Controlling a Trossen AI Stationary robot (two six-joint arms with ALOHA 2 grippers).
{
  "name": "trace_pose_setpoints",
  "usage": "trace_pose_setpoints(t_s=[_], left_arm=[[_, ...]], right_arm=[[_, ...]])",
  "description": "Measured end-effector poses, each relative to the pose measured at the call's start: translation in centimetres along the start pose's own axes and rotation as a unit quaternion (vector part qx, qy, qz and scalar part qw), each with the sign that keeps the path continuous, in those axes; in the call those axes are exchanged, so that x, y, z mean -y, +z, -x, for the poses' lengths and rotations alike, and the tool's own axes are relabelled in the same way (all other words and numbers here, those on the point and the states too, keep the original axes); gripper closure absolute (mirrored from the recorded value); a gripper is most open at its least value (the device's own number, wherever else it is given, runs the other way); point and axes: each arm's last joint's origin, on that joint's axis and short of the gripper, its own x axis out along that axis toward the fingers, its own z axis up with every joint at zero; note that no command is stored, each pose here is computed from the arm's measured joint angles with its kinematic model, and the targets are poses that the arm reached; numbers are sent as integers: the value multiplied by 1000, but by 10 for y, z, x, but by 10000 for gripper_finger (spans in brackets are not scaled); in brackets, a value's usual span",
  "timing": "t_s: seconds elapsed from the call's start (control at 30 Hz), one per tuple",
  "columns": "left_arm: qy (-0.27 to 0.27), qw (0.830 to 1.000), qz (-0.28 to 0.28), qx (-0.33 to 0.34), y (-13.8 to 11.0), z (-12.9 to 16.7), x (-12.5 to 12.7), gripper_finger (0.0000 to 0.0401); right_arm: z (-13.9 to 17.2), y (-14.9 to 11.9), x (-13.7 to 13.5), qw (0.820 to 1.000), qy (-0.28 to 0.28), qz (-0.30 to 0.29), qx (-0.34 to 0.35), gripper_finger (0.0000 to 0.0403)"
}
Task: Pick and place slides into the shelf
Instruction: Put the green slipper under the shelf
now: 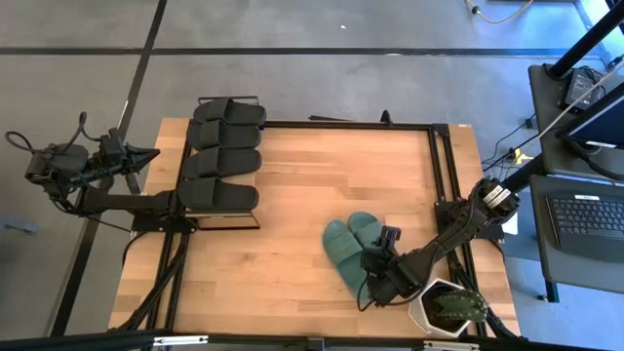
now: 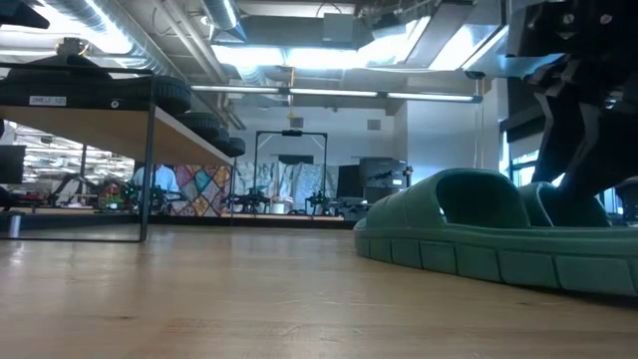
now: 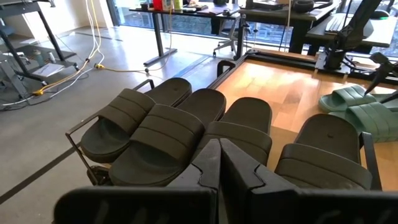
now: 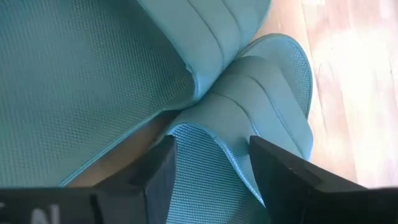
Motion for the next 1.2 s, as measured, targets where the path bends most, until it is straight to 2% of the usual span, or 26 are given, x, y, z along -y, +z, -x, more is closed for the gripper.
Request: trace_pose_setpoints(t_s=[0.27,0.43,0.57,0.73,0.8,1.03,1.2], left_arm=[[0,1000,0,0,0,0,0,401],[0,1000,0,0,0,0,0,401],[0,1000,0,0,0,0,0,401],[0,1000,1,0,0,0,0,401],[0,1000,1,0,0,0,0,401],[0,1000,1,0,0,0,0,401],[0,1000,1,0,0,0,0,401]], right_arm=[[-11,-1,7,998,-38,41,-35,201],[-25,1,4,997,-51,39,-49,209],[-28,2,4,996,-56,43,-49,260],[-27,1,5,996,-60,42,-53,365],[-27,1,6,996,-60,42,-54,386],[-22,4,19,990,-111,27,-86,388],[-3,31,38,983,-164,13,-83,389]])
